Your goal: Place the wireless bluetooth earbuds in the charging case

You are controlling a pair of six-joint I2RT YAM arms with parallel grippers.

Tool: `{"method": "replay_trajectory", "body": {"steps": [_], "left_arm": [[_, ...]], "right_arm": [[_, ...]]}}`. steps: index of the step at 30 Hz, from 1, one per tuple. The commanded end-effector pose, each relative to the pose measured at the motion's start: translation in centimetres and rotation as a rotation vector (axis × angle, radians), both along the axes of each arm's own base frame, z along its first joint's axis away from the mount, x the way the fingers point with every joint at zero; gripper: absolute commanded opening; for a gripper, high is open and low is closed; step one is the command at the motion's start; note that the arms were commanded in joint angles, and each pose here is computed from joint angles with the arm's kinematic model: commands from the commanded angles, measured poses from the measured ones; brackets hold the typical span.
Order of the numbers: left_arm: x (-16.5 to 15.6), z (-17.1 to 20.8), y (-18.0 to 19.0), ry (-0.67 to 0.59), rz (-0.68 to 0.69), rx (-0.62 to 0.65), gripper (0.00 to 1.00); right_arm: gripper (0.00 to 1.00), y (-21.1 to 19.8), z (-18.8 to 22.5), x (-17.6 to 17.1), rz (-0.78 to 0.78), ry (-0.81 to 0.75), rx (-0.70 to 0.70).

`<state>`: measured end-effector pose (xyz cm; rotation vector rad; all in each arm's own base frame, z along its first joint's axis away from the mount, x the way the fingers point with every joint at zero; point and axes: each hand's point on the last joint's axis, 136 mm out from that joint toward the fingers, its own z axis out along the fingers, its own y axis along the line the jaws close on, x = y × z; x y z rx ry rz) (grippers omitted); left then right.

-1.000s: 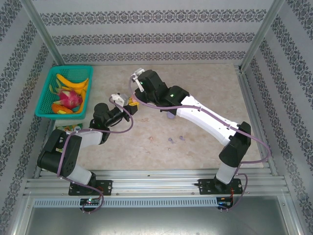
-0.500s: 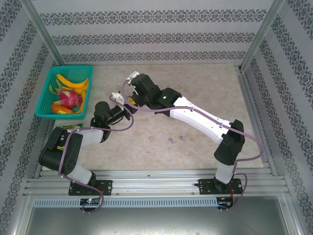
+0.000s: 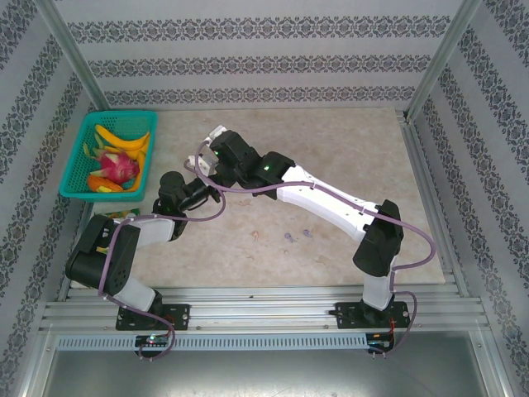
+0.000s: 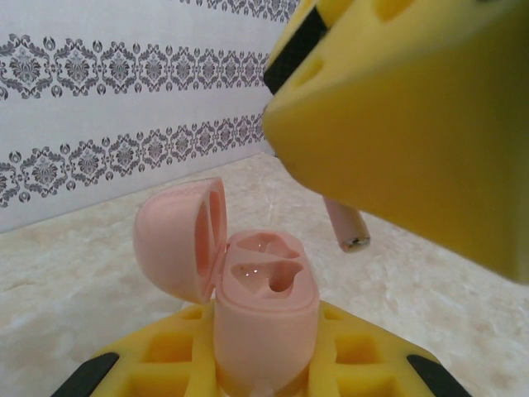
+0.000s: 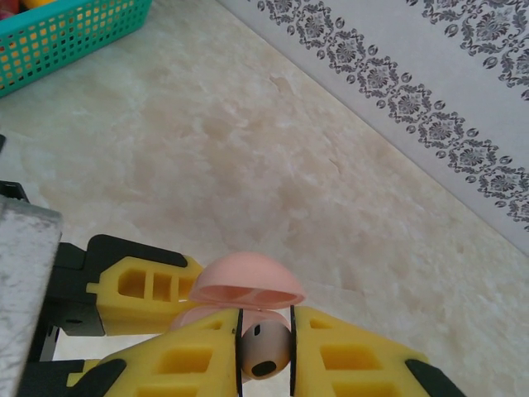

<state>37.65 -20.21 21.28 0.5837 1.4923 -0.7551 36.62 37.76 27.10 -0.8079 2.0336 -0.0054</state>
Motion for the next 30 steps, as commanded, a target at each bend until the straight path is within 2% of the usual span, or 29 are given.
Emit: {"method": "replay_trajectory", "body": {"steps": [1,18,30], "left_arm": [[-0.4,2.8,-0.9,-0.081,-0.04,-0.04,0.0],[-0.8,4.0,-1.1,-0.097,-0.057,-0.06,0.0],[-0.7,3.5,-1.1,-0.087,-0.047,-0.048,0.0]], "right_arm": [[0.21,0.0,0.5,0.1,-0.019,-0.021,-0.013],[0.2,0.0,-0.7,0.4,-0.039,-0.007,-0.022],[0.18,-2.2,0.7,-0.2,-0.102,0.031,0.095]]}}
